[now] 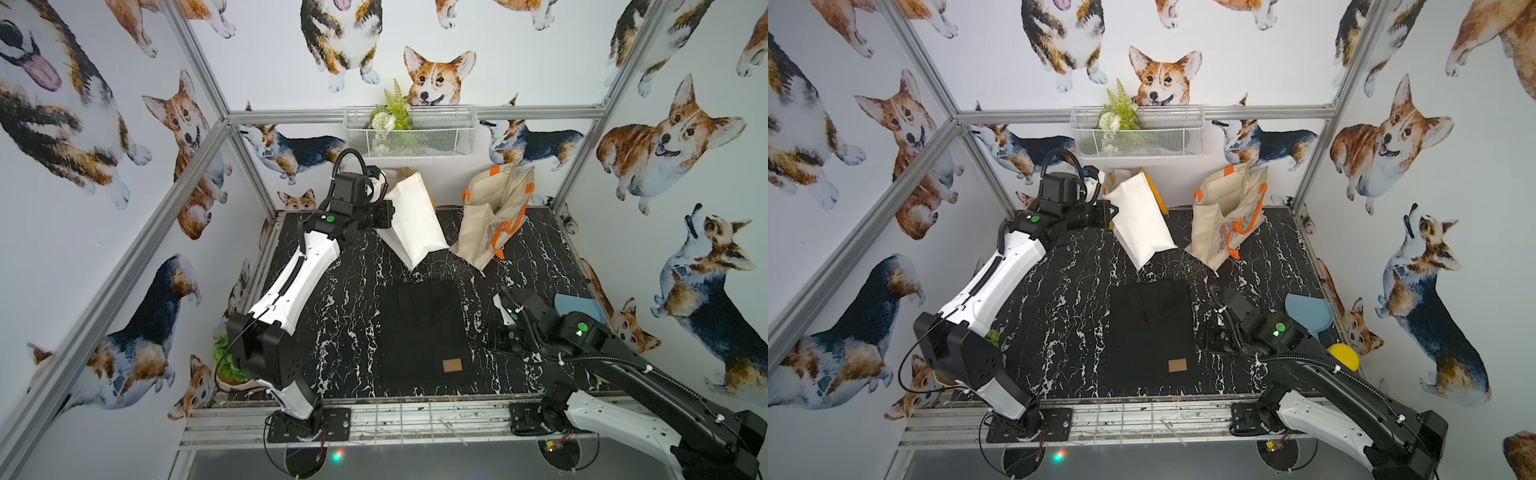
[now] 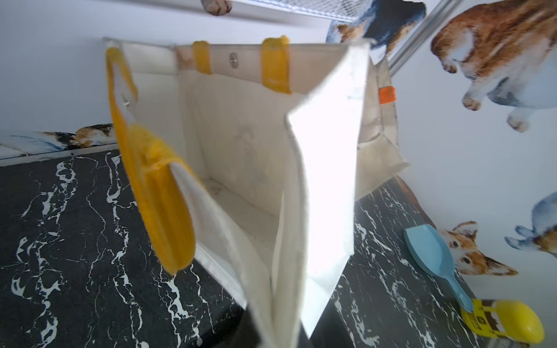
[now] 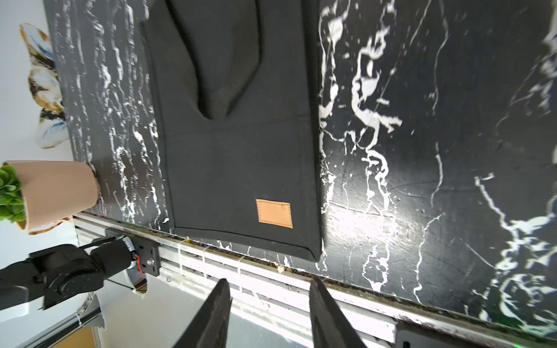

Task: Put away the canvas bag
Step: Pick up the canvas bag from the center of the board, then place the canvas bag at the center of the board.

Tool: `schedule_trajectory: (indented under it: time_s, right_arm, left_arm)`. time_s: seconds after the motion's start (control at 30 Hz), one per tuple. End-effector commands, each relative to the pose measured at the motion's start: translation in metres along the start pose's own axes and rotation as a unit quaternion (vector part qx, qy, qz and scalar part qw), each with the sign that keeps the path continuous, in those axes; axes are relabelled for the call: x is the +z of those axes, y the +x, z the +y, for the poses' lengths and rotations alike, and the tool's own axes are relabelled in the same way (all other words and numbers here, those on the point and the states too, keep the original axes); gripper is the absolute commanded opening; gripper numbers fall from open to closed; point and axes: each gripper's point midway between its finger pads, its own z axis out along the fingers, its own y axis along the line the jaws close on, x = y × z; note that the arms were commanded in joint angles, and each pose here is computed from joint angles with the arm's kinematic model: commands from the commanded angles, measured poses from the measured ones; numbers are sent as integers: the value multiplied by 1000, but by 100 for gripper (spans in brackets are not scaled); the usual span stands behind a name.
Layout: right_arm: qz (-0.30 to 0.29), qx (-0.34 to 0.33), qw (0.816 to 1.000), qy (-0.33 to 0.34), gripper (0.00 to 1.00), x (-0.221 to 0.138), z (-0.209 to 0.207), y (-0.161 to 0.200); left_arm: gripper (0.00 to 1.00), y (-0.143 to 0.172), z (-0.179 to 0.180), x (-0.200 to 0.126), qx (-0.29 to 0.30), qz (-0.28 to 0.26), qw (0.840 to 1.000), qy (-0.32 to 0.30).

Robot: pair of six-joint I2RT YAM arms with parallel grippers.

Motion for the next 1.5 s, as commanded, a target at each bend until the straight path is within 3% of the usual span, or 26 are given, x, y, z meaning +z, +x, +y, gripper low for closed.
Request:
schedule_trajectory:
  time_s: [0.0,0.3,0.53,0.97,1.13,1.4,1.47]
  right_arm:
    - [-18,-37,999,23,45,-22,1,-10]
    - [-138,-57,988,26,45,-114,18,-52]
    - [-183,-54,981,40,45,-151,11,-60]
    - [-184,-23,981,58,46,-149,-12,-48]
    - [-173,-25,982,66,46,-140,-13,-47]
    - [-169,-40,983,61,47,-127,0,-57]
    - [-166,-46,983,58,47,-124,6,-60]
  left_arm:
    - [0,12,-39,-33,44,7,998,53]
    - [0,57,-100,-102,137,60,985,89]
    - [0,71,-126,-129,148,56,982,100]
    - [0,129,-179,-147,137,45,977,155]
    - [0,153,-180,-154,114,33,979,164]
    - [0,199,-171,-158,96,70,978,174]
    - [12,200,-167,-159,92,71,979,166]
